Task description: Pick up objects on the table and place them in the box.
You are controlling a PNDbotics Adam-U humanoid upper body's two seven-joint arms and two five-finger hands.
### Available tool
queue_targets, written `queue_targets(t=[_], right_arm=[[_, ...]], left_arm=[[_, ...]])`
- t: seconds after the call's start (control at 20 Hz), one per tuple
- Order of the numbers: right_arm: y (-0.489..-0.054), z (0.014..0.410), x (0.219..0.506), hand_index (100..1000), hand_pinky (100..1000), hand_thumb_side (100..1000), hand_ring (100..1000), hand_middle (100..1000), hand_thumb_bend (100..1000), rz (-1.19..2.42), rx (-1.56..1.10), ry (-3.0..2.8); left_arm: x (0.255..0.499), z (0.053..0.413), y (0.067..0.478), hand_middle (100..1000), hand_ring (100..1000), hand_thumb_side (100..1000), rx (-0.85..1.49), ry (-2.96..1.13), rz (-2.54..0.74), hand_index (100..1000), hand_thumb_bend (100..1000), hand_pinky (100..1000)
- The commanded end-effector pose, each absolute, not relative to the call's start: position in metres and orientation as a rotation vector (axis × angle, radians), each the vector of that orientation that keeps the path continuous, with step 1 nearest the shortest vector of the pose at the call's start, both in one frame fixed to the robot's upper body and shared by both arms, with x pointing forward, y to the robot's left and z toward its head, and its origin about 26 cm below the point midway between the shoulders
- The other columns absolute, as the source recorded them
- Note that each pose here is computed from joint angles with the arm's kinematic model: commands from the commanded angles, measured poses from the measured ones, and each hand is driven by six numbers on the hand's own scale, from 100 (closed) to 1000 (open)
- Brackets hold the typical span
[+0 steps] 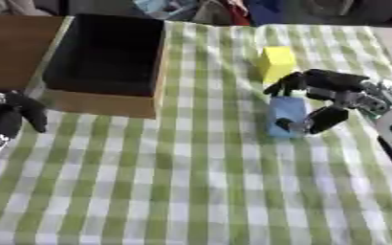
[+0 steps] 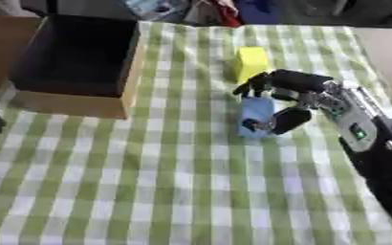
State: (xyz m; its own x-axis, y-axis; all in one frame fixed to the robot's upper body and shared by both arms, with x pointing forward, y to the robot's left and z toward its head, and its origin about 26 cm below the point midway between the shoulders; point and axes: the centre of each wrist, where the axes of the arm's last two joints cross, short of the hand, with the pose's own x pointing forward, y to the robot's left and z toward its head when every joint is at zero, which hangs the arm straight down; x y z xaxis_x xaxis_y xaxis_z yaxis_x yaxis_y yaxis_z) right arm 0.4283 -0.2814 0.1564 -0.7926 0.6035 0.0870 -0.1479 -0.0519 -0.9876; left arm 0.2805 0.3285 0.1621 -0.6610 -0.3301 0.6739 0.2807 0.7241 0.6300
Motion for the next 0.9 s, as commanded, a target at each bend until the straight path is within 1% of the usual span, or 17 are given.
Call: queue_targets(t=[0.05, 0.15, 0.25, 0.45, 0.55, 0.85, 0.9], right_arm=[[-0.287, 0.168, 0.429, 894, 687, 360, 501, 611, 166, 1.885, -0.533, -1.741], [-0.286, 0.171, 0.429, 890, 676, 299, 478, 605, 148, 1.872, -0.537, -1.768], [-0.285, 0.176, 0.428, 889, 668, 257, 459, 598, 135, 1.864, -0.539, -1.8], [-0.281, 0.192, 0.425, 888, 664, 214, 449, 597, 128, 1.859, -0.542, -1.872], [-0.279, 0.202, 0.423, 888, 663, 175, 441, 597, 130, 1.861, -0.544, -1.907], [-0.275, 0.229, 0.417, 890, 661, 123, 436, 599, 153, 1.876, -0.556, -1.986], [-0.274, 0.234, 0.416, 890, 661, 135, 437, 600, 116, 1.878, -0.56, -1.996]], left_arm=[[0.28, 0.169, 0.328, 537, 516, 691, 0.04, -2.114, -0.947, 717, 100, 621], [0.28, 0.169, 0.329, 537, 516, 692, 0.04, -2.114, -0.947, 717, 100, 621], [0.281, 0.169, 0.329, 537, 516, 692, 0.04, -2.113, -0.947, 717, 100, 621], [0.281, 0.17, 0.329, 537, 516, 691, 0.037, -2.113, -0.948, 717, 100, 621], [0.281, 0.17, 0.328, 537, 516, 689, 0.035, -2.113, -0.949, 717, 100, 621], [0.28, 0.171, 0.329, 537, 516, 688, 0.029, -2.108, -0.949, 716, 100, 621], [0.28, 0.171, 0.329, 537, 516, 690, 0.027, -2.108, -0.951, 716, 100, 621]])
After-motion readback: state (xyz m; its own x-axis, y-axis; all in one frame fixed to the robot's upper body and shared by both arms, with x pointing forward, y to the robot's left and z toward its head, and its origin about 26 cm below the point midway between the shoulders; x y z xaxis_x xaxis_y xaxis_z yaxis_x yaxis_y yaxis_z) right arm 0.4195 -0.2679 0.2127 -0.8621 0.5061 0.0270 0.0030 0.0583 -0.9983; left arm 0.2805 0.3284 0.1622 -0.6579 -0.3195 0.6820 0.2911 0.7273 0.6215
